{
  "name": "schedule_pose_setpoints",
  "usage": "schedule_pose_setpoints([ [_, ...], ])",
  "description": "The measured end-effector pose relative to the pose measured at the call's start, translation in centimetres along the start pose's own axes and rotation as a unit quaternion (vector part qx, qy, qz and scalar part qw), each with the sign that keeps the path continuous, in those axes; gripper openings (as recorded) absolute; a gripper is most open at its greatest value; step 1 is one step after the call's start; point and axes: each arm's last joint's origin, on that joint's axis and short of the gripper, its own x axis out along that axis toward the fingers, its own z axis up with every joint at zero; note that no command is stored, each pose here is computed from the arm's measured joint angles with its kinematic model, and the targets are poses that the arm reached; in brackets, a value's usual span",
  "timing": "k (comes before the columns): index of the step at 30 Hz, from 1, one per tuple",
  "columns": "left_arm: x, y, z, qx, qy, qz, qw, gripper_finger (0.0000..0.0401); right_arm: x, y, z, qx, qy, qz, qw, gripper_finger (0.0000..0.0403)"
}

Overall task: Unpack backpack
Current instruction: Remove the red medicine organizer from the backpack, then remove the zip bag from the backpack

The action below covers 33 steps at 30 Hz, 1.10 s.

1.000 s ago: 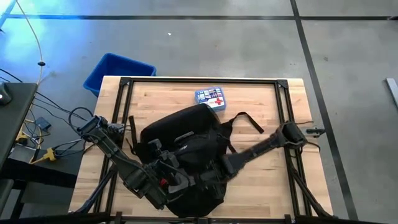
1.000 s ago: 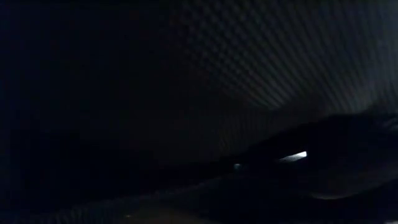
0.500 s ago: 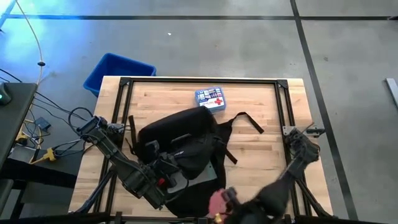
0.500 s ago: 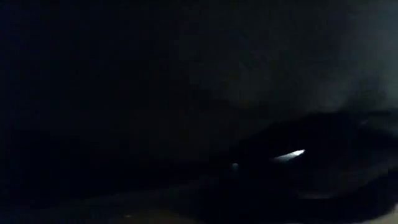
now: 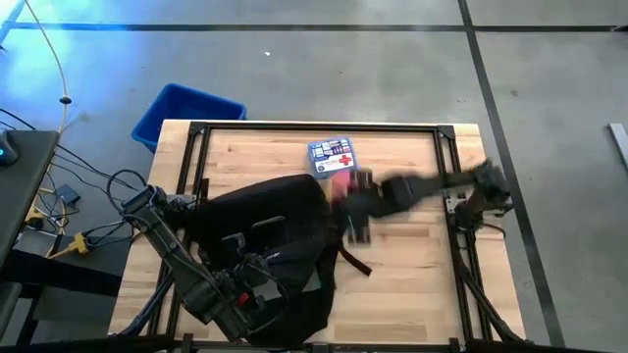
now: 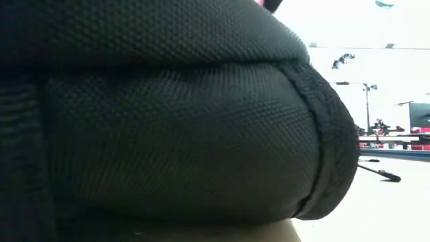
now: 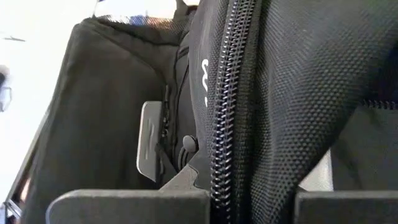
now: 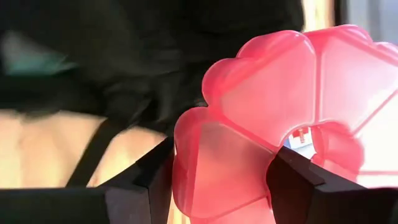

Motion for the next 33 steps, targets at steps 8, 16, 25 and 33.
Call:
schedule_pose_setpoints([
  [8,0.0,0.1,0.2,-0.001,-0.026,0.014,1.000,0.0000,10.9,-12.7,-1.2,0.135,-0.027,0.010,0.990,0.0174],
  [16,0.4,0.3,0.6,-0.026,-0.044,0.026,0.998,0.0001,17.9,-17.3,-2.2,0.187,-0.025,0.017,0.982,0.0174],
  [25,1.3,0.7,1.4,-0.049,-0.027,0.027,0.998,0.0001,19.2,-17.6,-1.4,0.163,-0.014,-0.016,0.986,0.0246],
  [33,1.5,0.8,1.5,-0.074,-0.020,0.025,0.997,0.0001,18.4,-17.1,-1.5,0.153,-0.007,0.006,0.988,0.0305],
])
